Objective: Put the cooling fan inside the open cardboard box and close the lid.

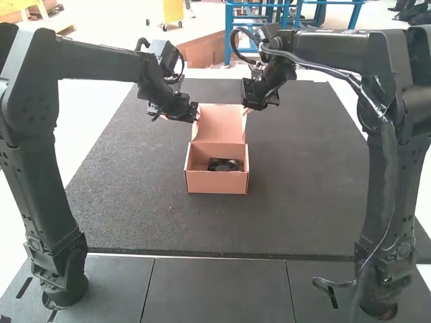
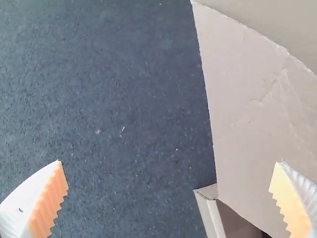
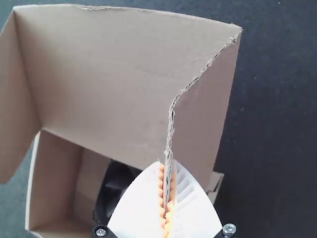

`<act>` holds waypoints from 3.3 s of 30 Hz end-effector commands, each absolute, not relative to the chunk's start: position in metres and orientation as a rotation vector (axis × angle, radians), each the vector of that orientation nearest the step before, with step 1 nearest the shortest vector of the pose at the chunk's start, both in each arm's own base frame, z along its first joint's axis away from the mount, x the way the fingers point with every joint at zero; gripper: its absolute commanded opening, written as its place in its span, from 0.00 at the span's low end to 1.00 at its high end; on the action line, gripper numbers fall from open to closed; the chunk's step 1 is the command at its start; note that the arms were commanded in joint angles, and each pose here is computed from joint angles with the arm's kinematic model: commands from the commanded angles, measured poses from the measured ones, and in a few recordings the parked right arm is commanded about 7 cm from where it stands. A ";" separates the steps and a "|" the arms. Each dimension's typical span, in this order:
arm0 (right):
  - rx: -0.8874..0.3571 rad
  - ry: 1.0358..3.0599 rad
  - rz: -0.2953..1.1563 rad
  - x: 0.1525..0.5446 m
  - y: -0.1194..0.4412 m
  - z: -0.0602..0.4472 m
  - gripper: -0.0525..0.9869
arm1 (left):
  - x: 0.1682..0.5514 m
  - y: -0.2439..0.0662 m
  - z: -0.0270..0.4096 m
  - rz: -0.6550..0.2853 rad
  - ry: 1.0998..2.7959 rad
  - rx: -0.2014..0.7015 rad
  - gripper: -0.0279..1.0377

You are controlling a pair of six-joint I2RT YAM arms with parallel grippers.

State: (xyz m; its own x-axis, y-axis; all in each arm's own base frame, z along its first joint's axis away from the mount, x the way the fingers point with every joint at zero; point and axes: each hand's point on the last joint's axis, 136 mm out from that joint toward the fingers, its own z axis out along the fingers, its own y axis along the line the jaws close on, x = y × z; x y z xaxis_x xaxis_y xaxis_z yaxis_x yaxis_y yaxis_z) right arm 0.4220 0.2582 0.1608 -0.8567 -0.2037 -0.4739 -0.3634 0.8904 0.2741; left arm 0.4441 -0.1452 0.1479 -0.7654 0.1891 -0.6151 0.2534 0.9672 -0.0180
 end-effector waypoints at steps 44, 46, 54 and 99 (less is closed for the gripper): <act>-0.624 2.739 0.486 0.336 0.261 0.130 0.07 | 0.386 -0.147 0.170 -0.154 2.453 0.367 0.94; -0.637 2.739 0.482 0.333 0.259 0.129 0.07 | 0.382 -0.146 0.168 -0.151 2.458 0.370 0.94; -0.663 2.752 0.472 0.321 0.254 0.126 0.07 | 0.367 -0.149 0.162 -0.158 2.466 0.398 0.94; -0.619 2.684 0.366 0.330 0.227 0.158 0.92 | 0.375 -0.123 0.224 -0.059 2.258 0.290 0.94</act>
State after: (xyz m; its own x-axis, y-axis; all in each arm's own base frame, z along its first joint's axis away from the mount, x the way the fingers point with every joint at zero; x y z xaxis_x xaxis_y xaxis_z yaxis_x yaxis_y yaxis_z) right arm 0.3190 0.2360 0.1179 -0.8684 -0.4006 -0.2923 -0.4628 0.8663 0.1878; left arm 0.3588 -0.1306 0.1815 -0.7030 0.2186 -0.6768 0.2766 0.9607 0.0229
